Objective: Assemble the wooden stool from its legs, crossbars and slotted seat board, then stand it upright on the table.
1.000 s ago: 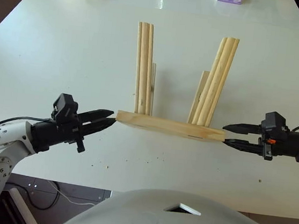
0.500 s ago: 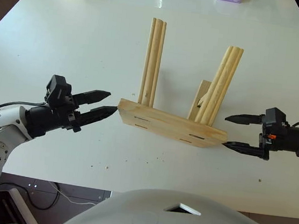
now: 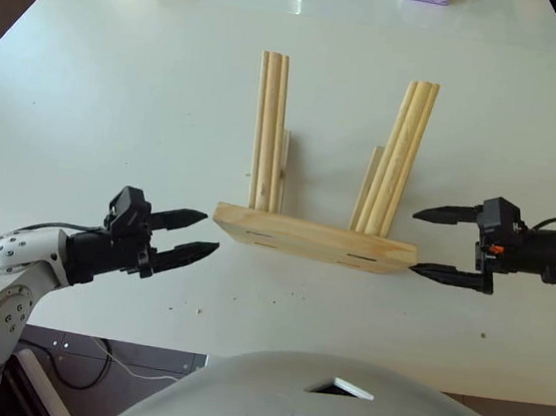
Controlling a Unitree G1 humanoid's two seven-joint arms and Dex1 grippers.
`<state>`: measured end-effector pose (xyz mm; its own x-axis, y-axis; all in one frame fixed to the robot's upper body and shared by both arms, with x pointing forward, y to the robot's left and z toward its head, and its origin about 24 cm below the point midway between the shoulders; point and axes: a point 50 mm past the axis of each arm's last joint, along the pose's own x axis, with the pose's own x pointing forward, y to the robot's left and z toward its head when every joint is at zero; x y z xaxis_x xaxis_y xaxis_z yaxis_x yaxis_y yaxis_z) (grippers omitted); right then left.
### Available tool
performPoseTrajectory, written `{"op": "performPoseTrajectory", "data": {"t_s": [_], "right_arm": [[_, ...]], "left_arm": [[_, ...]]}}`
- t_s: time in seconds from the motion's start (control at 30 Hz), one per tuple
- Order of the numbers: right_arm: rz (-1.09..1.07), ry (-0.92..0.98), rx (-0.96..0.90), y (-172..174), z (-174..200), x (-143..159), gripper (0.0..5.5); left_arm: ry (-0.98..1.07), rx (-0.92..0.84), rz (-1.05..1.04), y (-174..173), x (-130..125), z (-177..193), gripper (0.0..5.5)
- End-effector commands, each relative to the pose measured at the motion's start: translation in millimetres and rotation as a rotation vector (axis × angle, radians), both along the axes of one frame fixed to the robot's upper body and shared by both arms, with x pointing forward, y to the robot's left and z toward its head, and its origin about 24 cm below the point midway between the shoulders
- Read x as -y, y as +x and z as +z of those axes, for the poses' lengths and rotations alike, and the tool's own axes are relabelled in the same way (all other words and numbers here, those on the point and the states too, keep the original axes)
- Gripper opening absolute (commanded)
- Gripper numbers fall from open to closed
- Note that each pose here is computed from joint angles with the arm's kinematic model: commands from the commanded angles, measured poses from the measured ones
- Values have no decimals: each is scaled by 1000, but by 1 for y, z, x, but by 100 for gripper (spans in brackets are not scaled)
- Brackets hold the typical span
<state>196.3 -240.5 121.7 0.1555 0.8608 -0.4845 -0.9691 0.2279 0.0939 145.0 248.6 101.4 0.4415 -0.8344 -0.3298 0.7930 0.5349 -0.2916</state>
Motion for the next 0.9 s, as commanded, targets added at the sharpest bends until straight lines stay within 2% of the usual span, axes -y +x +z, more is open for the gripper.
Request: {"op": "performPoseTrajectory", "data": {"t_s": [0.03, 0.17, 0.47, 0.77, 0.9], "right_arm": [[54, -138, -3, -9, -6, 17, 445], [108, -201, -12, -15, -17, 20, 445], [96, -114, 13, -16, -33, -8, 445], [25, -60, 7, -20, -42, -20, 448], [-9, -60, 10, -16, -50, -25, 448]], "left_arm": [[143, -10, -12, -1, -23, -3, 330], [249, -13, -104, -2, -32, -13, 330], [270, 120, -185, 16, -1, -33, 330], [332, 256, -240, 40, 11, -40, 455], [318, 284, -305, 48, 23, -43, 455]]}}
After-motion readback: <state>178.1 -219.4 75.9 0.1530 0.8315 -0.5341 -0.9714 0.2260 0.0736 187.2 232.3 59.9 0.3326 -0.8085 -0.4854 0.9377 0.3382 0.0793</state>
